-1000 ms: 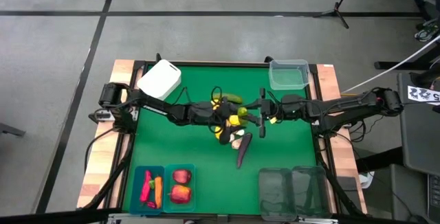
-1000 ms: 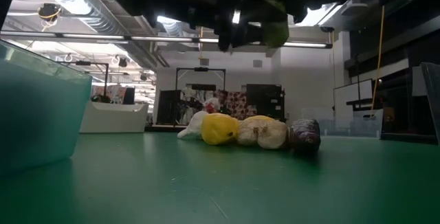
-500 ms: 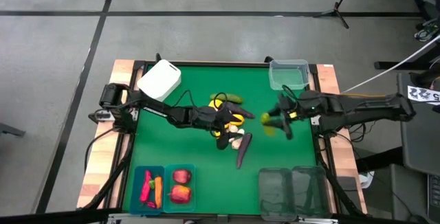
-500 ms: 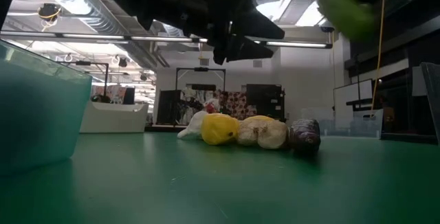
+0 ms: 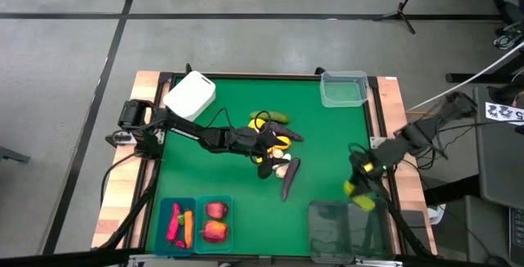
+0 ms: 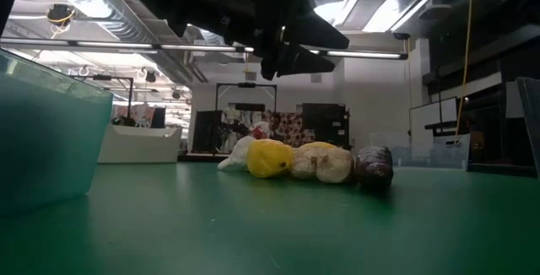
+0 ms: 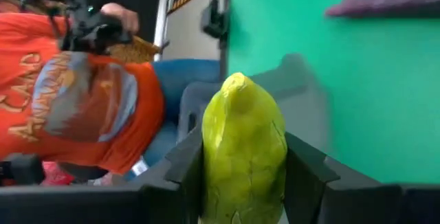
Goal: Sort produce into baskets
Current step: Put the cucumber into the right black bin
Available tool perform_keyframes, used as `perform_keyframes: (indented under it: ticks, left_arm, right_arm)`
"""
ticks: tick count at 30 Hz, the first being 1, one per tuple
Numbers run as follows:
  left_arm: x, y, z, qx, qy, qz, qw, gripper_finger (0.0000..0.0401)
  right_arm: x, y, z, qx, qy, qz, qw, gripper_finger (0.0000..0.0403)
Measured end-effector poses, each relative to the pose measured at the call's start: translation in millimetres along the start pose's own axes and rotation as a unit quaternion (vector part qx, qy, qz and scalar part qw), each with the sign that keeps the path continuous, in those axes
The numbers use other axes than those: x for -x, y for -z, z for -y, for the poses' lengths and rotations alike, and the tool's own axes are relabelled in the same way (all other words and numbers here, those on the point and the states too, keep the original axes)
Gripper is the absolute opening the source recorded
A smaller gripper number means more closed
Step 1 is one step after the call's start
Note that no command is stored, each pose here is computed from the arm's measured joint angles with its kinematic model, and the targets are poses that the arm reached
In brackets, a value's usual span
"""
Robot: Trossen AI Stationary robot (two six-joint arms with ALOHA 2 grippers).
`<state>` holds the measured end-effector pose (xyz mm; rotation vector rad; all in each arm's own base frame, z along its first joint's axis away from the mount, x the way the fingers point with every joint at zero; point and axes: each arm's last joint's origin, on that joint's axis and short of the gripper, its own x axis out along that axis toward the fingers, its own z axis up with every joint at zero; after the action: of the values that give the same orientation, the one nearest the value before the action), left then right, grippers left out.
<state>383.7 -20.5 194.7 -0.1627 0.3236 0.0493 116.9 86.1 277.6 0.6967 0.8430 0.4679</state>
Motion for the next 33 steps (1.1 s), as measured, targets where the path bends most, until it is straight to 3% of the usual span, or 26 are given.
perform_keyframes:
  ticks: [10,18,25,33]
  left_arm:
    - [0.0,0.3,-0.2,0.0,-0.001,-0.002,1.0,0.0285]
    - [0.0,0.3,-0.4,0.0,-0.002,-0.002,1.0,0.0285]
    - [0.0,0.3,-0.4,0.0,-0.002,-0.002,1.0,0.0285]
    - [0.0,0.2,-0.4,0.0,-0.002,-0.001,1.0,0.0285]
  right_arm:
    - [-31.3,54.0,-30.5,-0.07,0.059,-0.026,0.995,0.0143]
    - [-62.3,88.9,-27.8,-0.183,0.162,-0.064,0.968,0.0143]
    - [-79.2,100.0,-21.1,-0.272,0.221,-0.062,0.934,0.0143]
    - [-83.5,104.3,-18.8,-0.284,0.24,-0.089,0.924,0.0143]
